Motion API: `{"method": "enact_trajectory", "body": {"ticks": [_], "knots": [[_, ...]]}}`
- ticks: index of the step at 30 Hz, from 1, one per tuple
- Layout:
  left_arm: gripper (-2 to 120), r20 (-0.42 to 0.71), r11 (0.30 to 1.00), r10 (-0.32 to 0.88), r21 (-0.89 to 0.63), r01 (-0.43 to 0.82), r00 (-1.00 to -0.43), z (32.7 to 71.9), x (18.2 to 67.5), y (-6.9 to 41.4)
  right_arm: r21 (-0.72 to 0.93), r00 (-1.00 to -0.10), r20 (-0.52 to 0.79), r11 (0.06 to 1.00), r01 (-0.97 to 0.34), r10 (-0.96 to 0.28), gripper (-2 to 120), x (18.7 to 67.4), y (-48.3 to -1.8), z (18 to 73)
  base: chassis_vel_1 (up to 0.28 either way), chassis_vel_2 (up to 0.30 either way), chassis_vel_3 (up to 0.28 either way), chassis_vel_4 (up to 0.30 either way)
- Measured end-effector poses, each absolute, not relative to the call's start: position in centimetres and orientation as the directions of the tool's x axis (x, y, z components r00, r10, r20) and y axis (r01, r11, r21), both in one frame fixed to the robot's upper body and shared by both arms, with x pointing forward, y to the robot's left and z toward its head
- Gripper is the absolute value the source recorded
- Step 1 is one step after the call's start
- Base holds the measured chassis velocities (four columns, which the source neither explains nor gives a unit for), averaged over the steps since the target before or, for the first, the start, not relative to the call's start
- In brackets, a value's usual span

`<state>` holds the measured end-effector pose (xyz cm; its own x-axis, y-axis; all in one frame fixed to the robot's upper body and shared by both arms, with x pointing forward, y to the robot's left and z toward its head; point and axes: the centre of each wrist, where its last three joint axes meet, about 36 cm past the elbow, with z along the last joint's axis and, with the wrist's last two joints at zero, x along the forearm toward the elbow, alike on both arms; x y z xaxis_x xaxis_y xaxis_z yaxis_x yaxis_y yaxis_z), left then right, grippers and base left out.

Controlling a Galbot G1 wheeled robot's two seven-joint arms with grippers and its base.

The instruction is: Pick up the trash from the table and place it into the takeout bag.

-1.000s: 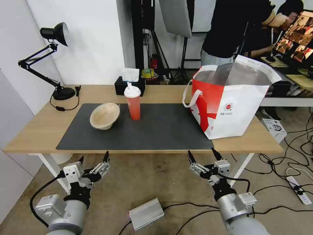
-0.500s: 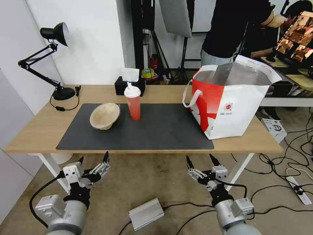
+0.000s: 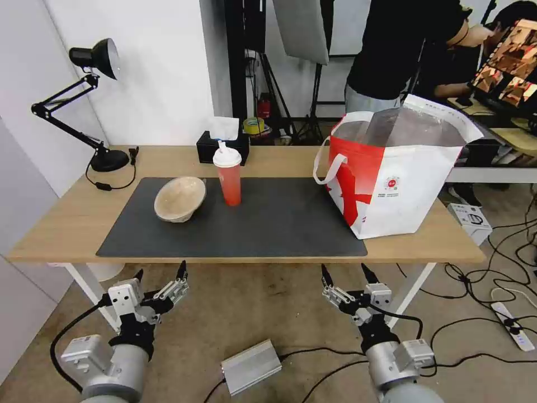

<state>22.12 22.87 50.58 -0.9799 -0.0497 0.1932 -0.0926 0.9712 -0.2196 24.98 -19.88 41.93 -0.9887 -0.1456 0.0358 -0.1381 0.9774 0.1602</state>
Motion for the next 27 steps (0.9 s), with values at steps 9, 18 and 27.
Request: {"method": "enact_trajectory", "body": {"ticks": [9, 18, 27], "knots": [[100, 0.193, 0.971, -0.051, -0.220, -0.094, -0.980, 50.6, 22.1, 22.9, 0.170, -0.990, 0.039, 0.978, -0.124, -0.132, 100, 25.0, -19.6, 41.7, 0.000, 0.000, 0.000, 0.000], [100, 0.192, 0.971, -0.052, -0.219, -0.095, -0.980, 50.6, 22.1, 22.9, 0.167, -0.990, 0.025, 0.977, -0.129, -0.135, 100, 25.2, -19.6, 41.8, 0.000, 0.000, 0.000, 0.000], [100, 0.192, 0.973, -0.055, -0.209, -0.096, -0.980, 50.5, 22.0, 23.0, 0.170, -0.954, -0.036, 0.939, -0.300, -0.298, 100, 24.7, -20.2, 43.9, 0.000, 0.000, 0.000, 0.000]]}}
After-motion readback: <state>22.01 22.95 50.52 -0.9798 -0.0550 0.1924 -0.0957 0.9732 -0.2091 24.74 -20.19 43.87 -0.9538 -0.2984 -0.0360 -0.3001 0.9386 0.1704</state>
